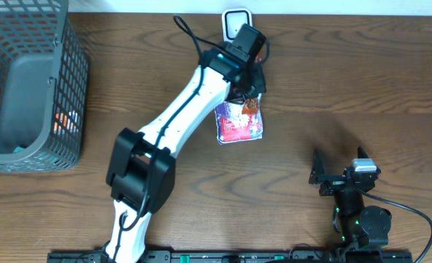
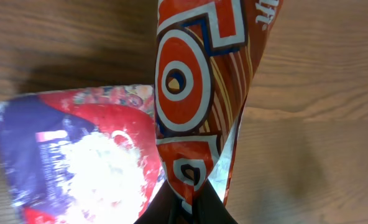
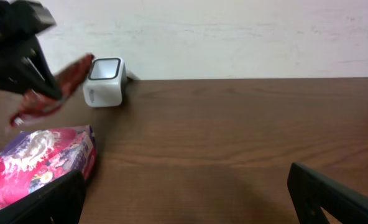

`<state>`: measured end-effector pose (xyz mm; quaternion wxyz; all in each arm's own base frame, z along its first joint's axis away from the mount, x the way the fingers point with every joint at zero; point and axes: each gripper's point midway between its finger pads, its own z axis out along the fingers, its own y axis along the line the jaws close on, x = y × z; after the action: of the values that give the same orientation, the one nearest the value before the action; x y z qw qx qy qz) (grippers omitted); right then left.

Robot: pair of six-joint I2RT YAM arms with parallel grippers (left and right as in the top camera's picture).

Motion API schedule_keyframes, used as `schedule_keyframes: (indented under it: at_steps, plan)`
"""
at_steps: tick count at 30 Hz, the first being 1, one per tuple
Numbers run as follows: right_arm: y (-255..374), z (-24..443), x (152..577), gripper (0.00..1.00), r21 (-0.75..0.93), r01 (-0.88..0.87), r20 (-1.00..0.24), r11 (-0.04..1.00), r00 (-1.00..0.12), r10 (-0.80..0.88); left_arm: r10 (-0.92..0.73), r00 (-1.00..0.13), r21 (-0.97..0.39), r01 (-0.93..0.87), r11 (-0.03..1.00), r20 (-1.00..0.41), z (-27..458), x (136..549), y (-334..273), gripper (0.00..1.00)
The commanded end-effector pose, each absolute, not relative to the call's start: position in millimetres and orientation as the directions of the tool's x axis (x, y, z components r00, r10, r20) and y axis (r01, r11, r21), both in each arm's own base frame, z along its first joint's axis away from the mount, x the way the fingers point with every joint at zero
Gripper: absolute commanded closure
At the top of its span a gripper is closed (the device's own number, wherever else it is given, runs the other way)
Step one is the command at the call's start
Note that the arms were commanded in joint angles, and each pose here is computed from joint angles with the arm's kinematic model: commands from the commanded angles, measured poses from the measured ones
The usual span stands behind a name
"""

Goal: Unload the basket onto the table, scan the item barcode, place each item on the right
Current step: 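Carry the TOP bar past the scanner and lower it beside the pack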

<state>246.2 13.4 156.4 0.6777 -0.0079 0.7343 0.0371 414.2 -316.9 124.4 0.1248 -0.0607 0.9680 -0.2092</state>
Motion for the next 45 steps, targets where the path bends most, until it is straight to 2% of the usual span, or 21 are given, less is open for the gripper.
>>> schedule_keyframes:
  at_steps: [1, 9, 14, 27, 31, 35, 40, 45]
  plan:
    - [11.7, 155.5, 246.1, 0.01, 0.05, -0.054, -0.996, 0.997, -0.082, 0.046, -0.219, -0.958, -0.417, -0.126, 0.9, -0.184, 111.4, 411.4, -327.3, 0.93]
    - [11.7, 155.5, 246.1, 0.01, 0.05, -0.054, -0.996, 0.997, -0.082, 0.045, -0.257, -0.95, -0.451, -0.154, 0.879, -0.176, 111.0, 403.9, -351.8, 0.93]
    - [11.7, 155.5, 246.1, 0.01, 0.05, -0.054, -0.996, 0.997, -0.082, 0.046, -0.34, -0.91, -0.393, -0.23, 0.89, -0.238, 105.1, 407.0, -346.1, 0.93]
    - [11.7, 155.6, 246.1, 0.01, 0.05, -0.054, -0.996, 0.997, -0.082, 0.046, -0.302, -0.92, -0.405, -0.183, 0.896, -0.252, 87.1, 391.4, -367.8, 0.92]
    - [11.7, 155.4, 246.2, 0.01, 0.05, -0.054, -0.996, 0.997, -0.083, 0.046, -0.301, -0.921, -0.398, -0.186, 0.898, -0.248, 79.3, 389.7, -365.8, 0.86]
    - [11.7, 155.5, 246.1, 0.01, 0.05, -0.054, -0.996, 0.997, -0.082, 0.046, -0.297, -0.923, -0.394, -0.185, 0.9, -0.245, 70.7, 386.8, -365.2, 0.73]
    - [11.7, 155.5, 246.1, 0.01, 0.05, -0.054, -0.996, 0.997, -0.082, 0.045, -0.238, -0.93, -0.386, -0.117, 0.915, -0.28, 74.4, 390.5, -365.1, 0.7]
    - [11.8, 155.6, 246.2, 0.01, 0.05, -0.055, -0.996, 0.997, -0.082, 0.046, -0.121, -0.924, -0.377, 0.027, 0.926, -0.363, 106.5, 396.8, -357.7, 0.65]
